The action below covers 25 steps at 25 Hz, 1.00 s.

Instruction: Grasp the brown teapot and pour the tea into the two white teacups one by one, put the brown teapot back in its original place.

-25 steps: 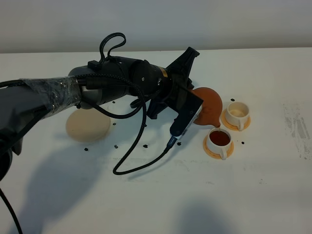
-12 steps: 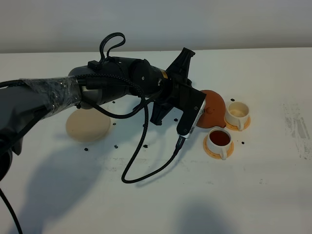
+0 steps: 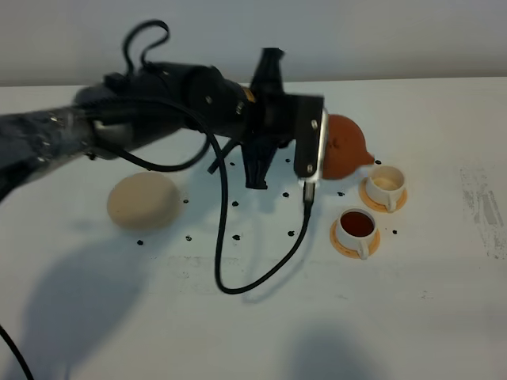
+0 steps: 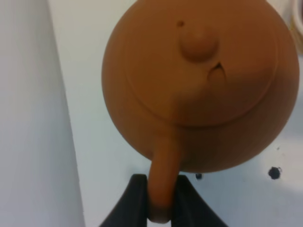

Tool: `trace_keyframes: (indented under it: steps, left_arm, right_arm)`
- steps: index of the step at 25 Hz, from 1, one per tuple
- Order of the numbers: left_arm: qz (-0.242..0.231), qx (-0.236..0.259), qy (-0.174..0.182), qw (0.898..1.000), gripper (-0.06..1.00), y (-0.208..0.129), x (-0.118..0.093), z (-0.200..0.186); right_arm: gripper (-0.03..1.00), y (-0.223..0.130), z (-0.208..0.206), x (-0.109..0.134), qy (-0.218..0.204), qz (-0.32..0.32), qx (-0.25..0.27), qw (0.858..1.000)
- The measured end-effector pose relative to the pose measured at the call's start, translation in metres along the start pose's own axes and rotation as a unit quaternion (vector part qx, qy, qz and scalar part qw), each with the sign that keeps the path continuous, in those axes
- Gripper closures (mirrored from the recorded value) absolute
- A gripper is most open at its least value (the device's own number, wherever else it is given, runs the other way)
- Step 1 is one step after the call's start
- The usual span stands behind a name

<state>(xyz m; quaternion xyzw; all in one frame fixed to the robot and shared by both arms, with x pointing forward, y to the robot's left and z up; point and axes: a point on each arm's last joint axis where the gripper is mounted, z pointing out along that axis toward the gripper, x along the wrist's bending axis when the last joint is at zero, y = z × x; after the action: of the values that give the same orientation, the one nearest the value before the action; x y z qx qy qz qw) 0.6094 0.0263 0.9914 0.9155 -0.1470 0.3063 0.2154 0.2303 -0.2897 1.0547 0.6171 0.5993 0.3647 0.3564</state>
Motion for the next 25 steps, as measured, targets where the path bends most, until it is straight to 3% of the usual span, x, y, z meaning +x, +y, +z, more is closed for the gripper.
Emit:
trace_keyframes:
  steps: [3,9,13,21,25]
  left_arm:
    - [-0.092,0.015,-0.016,0.996,0.85,-0.003,0.001,-0.01]
    - [-0.22,0.068,-0.084,0.97,0.85,-0.01,-0.009,-0.022]
    - [-0.272,0.099,-0.112,0.951,0.85,-0.013,-0.02,-0.029]
    - [-0.332,0.139,-0.146,0.922,0.85,-0.027,-0.058,-0.029]
    - [-0.392,0.153,-0.141,0.896,0.85,-0.028,-0.062,-0.028]
  right_arm:
    - [0.75,0.0,0.0,0.0,0.0,0.0,0.0,1.0]
    - [0.75,0.0,0.0,0.0,0.0,0.0,0.0,1.0]
    - [0.75,0.0,0.0,0.0,0.0,0.0,0.0,1.0]
    - [0.75,0.0,0.0,0.0,0.0,0.0,0.0,1.0]
    - [0.75,0.0,0.0,0.0,0.0,0.0,0.0,1.0]
